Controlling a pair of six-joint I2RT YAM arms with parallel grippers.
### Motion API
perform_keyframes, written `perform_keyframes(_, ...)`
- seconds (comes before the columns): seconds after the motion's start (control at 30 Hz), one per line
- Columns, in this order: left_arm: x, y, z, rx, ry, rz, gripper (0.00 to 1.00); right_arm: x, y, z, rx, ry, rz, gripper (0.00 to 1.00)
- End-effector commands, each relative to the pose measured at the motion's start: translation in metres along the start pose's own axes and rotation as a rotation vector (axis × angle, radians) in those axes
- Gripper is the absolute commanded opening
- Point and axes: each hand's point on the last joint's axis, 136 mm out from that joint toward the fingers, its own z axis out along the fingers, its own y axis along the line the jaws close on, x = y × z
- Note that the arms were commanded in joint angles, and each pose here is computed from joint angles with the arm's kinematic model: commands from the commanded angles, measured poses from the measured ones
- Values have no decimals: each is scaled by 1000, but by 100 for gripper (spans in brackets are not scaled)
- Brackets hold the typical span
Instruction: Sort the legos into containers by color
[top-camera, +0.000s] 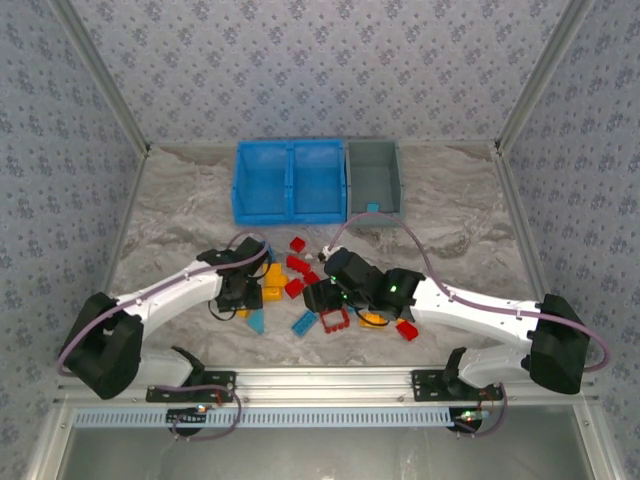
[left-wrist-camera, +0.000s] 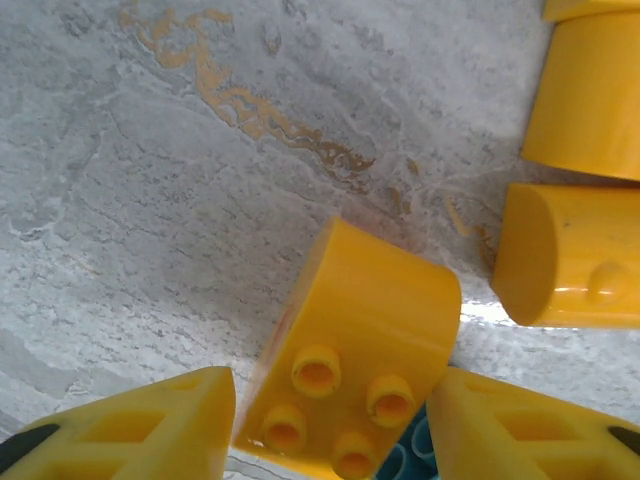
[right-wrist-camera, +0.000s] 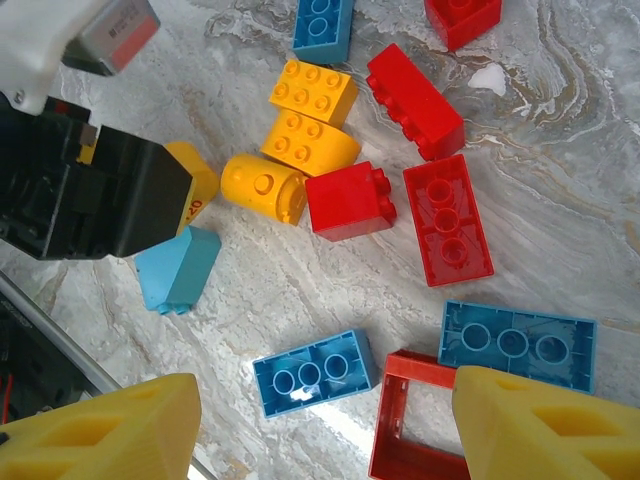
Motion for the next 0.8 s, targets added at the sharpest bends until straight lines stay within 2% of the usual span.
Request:
perform_keyframes(0.0, 1, -1, 8, 0, 16, 8, 50, -2, 3, -2, -7, -14, 28, 69)
perform_keyframes(0.07, 0, -1, 11, -8, 21, 10, 47, -3, 4, -1, -6, -11, 28, 69)
perform_keyframes(0.2, -9, -1, 7, -13, -21, 7, 34, -3, 4, -3, 2, -17, 25, 68)
perform_keyframes(0.33, -31, -1, -24, -12, -118, 5, 30, -13, 10, -13, 5, -57, -11, 68)
perform_keyframes(0.53, -101, -33, -82, 85, -260, 19, 30, -61, 11, -41, 84, -234, -86, 67)
perform_keyframes(0.67, -158, -55, -97, 99, -315, 34, 29, -93, 1, -51, 163, -310, -75, 67)
perform_keyframes(0.77, -201, -66, -94, 105, -337, 23, 29, -109, -6, -51, 193, -325, -57, 67)
